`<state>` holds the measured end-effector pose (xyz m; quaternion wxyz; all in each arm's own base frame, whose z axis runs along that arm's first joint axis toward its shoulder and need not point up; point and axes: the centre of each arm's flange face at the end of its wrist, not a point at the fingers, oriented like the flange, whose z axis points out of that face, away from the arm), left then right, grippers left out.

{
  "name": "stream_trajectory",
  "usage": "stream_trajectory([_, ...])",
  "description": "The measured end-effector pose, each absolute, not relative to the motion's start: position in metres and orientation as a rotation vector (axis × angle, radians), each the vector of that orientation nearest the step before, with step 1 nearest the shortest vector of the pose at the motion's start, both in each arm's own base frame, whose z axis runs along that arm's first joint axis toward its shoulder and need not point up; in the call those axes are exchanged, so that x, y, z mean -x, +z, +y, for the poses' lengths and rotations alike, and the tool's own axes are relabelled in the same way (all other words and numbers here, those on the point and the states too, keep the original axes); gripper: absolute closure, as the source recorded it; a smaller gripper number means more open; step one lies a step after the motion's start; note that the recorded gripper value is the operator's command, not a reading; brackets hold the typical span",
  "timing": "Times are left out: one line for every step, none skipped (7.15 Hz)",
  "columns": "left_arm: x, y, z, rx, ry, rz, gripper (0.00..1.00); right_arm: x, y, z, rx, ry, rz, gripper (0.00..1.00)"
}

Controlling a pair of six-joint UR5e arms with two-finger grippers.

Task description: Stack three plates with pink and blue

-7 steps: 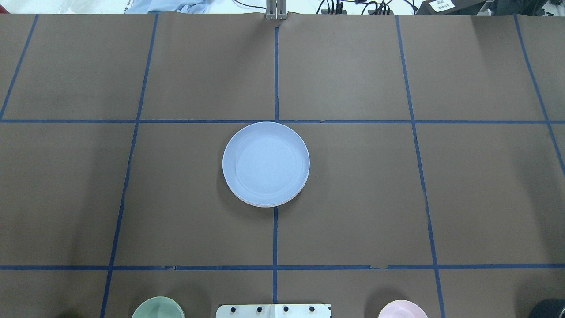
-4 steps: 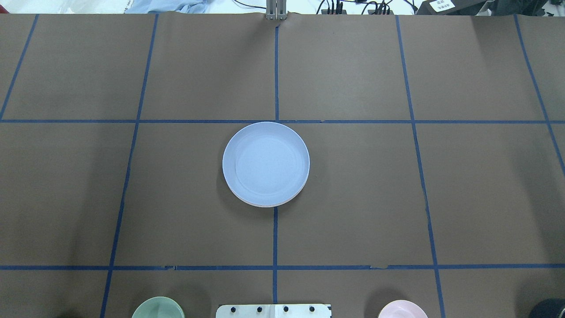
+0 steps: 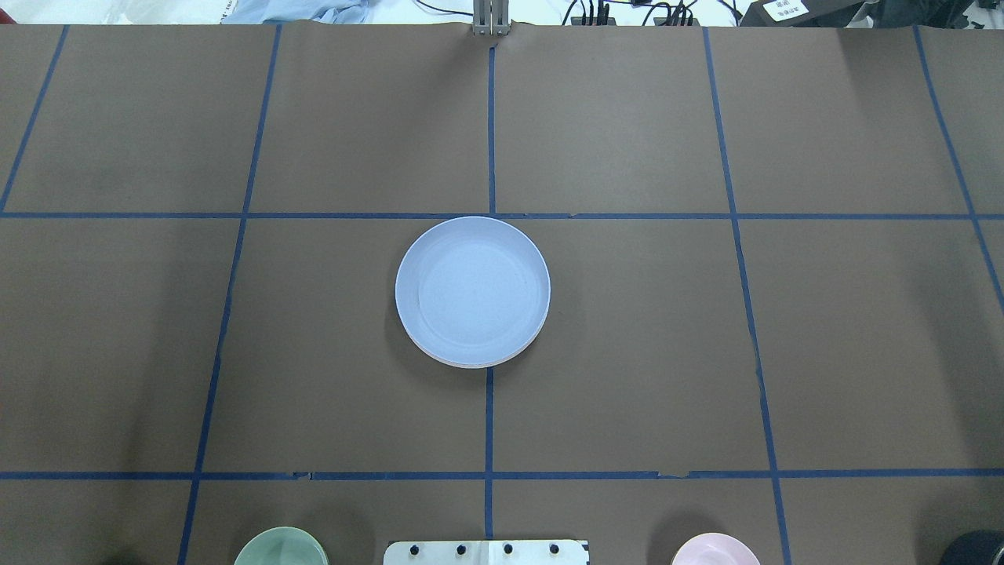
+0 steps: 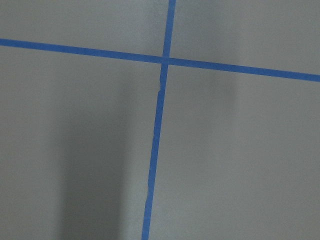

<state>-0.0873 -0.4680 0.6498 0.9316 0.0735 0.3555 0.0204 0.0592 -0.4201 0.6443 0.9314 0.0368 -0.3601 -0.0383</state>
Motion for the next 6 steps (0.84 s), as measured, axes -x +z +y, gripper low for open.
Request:
stream_trajectory([0.087,0.6478,-0.469,-0.177,0.053,0.725,0.0,-0.0593,0.6435,-0.4202,-0.075,-0.078,-0.736,0.0])
stream_trajectory([0.0868,0.6473,-0.469,-0.19,0.058,0.723,0.0,-0.0593,0.6432,-0.4203,-0.076,-0.079,-0.736,0.0])
stream_trajectory([0.0866,0.6476,-0.4684,-0.193,0.059,0.723,0.0,-0.0591,0.6429,-0.4203,-0.078,-0.08,-0.736,0.0])
stream_trajectory([0.0864,0.6478,-0.4679,-0.194,0.059,0.726,0.0,-0.0589,0.6429,-0.4201,-0.078,-0.08,-0.738,0.0])
stream_trajectory([0.0862,0.6481,-0.4677,-0.194,0.059,0.727,0.0,-0.0588,0.643,-0.4199,-0.078,-0.08,-0.739,0.0])
stream_trajectory([0.0862,0.6483,-0.4676,-0.194,0.059,0.728,0.0,-0.0586,0.6432,-0.4198,-0.078,-0.08,-0.741,0.0])
